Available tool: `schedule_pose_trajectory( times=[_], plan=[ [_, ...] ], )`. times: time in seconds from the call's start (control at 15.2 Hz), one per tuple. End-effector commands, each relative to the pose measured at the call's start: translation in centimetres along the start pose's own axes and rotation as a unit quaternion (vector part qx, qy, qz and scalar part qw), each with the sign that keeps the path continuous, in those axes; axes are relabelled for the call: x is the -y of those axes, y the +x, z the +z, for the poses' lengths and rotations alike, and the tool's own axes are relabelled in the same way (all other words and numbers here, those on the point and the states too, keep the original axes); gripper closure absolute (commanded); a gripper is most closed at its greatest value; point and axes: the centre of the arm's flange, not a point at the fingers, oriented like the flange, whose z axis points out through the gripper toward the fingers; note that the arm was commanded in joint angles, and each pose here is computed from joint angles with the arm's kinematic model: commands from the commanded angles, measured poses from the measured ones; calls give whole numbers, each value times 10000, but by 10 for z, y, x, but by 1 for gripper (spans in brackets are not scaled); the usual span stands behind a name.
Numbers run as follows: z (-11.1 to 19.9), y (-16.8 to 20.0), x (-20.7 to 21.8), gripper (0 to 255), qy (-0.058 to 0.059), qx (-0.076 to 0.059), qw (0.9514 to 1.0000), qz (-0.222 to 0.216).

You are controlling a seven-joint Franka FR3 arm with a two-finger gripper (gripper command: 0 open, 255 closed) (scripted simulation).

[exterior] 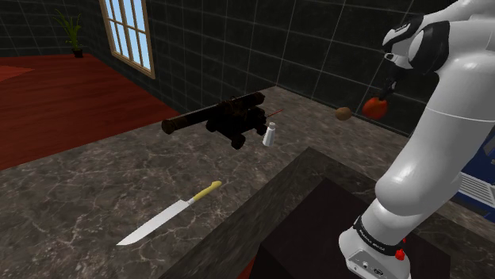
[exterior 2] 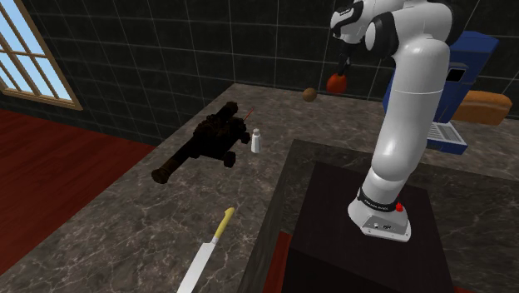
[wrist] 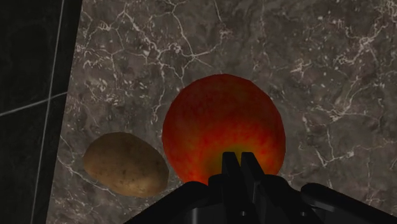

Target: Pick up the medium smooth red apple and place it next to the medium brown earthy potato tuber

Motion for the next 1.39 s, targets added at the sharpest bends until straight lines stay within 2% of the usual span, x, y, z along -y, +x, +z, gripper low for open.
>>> schedule_pose_trajectory(
  times=[0.0,1.32],
  plan=[
    [10,0,1,255,-3,0,10000,0],
    [113,-4,15,255,-3,0,10000,0]
  ],
)
